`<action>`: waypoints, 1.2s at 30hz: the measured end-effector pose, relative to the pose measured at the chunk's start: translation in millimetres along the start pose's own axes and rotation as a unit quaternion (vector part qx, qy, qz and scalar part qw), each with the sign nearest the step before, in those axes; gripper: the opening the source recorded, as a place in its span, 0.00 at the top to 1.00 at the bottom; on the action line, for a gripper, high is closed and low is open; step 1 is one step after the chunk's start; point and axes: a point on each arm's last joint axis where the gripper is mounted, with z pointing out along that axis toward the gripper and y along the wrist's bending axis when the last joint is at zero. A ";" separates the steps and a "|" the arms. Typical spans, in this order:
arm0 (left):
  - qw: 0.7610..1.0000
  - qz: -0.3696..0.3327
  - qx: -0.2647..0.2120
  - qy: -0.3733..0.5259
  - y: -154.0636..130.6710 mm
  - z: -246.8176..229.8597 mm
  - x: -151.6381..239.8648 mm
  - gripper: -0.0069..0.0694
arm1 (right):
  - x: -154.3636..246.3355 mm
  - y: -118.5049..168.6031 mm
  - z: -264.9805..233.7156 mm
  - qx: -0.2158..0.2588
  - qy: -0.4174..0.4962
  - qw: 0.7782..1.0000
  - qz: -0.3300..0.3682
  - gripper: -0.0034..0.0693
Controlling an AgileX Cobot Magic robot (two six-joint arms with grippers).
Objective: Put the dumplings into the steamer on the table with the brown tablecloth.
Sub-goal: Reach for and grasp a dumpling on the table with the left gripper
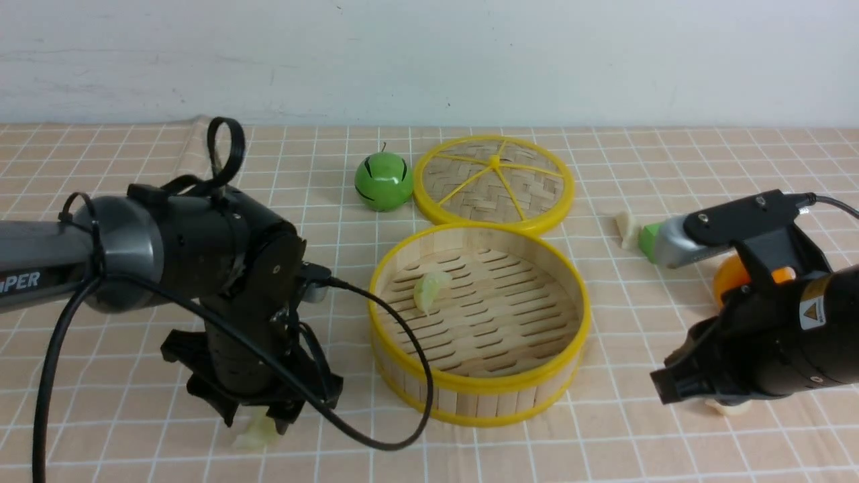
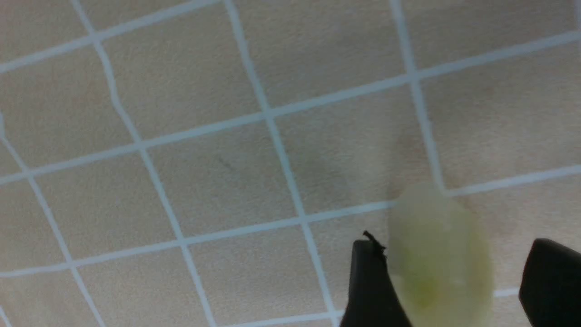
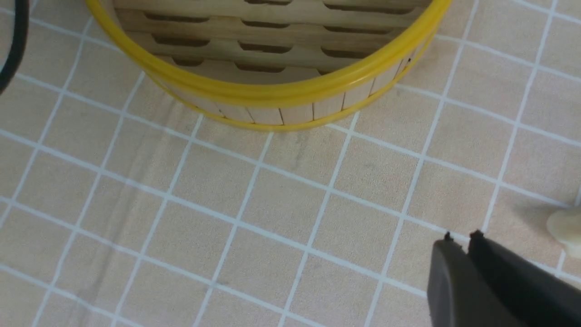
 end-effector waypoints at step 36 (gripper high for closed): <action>0.990 0.027 0.124 -0.055 -38.0 -89.6 -22.9 0.92 | -0.9 0.3 6.8 -0.003 0.004 1.000 0.006 0.85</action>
